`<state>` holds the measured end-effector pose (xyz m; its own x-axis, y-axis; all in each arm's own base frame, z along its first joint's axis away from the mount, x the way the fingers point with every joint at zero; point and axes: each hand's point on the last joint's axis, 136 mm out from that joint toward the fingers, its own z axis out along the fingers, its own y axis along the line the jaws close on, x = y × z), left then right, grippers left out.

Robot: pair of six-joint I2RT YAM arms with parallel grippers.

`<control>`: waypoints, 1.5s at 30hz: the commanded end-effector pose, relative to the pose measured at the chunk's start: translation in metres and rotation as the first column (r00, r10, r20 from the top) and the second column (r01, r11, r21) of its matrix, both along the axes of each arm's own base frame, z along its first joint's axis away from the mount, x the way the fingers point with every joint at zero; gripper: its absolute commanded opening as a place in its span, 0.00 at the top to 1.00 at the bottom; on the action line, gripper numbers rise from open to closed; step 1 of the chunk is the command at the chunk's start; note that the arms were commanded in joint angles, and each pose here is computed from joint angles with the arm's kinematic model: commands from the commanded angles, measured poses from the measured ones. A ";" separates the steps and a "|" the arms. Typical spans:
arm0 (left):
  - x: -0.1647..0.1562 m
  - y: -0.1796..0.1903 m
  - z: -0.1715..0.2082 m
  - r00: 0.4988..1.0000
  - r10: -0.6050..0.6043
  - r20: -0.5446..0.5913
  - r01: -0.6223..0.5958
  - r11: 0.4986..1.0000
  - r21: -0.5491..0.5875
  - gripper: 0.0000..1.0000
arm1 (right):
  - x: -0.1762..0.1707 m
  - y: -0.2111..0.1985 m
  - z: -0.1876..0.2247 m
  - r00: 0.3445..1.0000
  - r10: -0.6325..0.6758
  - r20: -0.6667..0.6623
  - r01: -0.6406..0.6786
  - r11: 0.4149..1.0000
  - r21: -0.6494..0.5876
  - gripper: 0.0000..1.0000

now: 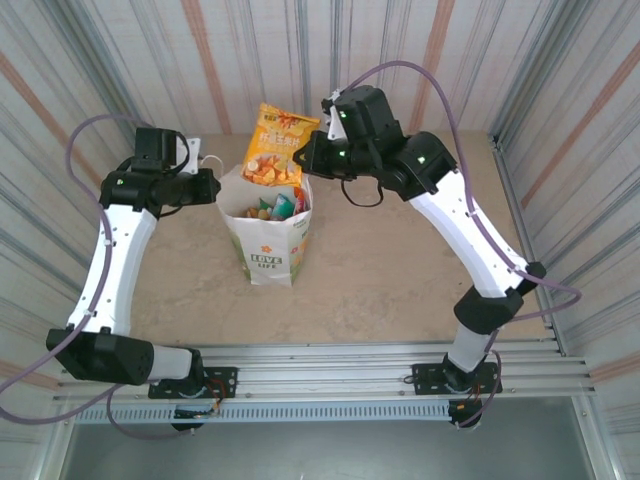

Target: Place the snacks into the paper bag

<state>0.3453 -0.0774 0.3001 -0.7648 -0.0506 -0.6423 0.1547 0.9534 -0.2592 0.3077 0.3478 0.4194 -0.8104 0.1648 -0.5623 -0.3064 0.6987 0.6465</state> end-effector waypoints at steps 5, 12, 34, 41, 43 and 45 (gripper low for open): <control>-0.003 -0.012 0.008 0.997 -0.067 0.042 0.070 0.996 -0.061 0.98 | 0.003 0.003 -0.051 0.990 -0.044 -0.136 0.022 0.986 -0.163 1.00; -0.010 -0.022 0.020 0.990 -0.114 0.083 0.122 0.987 -0.104 0.99 | 0.013 0.017 -0.085 0.980 -0.039 -0.195 -0.004 0.976 -0.217 1.00; -0.012 -0.027 0.028 0.983 -0.131 0.126 0.146 0.982 -0.122 0.97 | -0.001 0.061 -0.139 0.929 0.070 -0.363 -0.159 0.962 -0.223 1.00; -0.014 -0.032 0.032 0.978 -0.151 0.141 0.171 0.974 -0.148 0.97 | 0.016 0.064 -0.160 0.921 0.047 -0.387 -0.146 0.962 -0.231 0.99; -0.015 -0.033 0.033 0.977 -0.154 0.145 0.176 0.973 -0.151 0.97 | 0.018 0.067 -0.168 0.912 0.054 -0.407 -0.157 0.962 -0.224 0.96; -0.015 -0.033 0.032 0.977 -0.153 0.146 0.175 0.973 -0.151 0.97 | 0.018 0.068 -0.177 0.902 0.052 -0.429 -0.166 0.958 -0.233 0.94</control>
<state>0.3352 -0.1081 0.3174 -0.7222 -0.0395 -0.6906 0.3079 0.8757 -0.3720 0.3234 0.4121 0.2492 -0.9750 -0.0480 -0.2168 -0.1572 0.8390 0.5210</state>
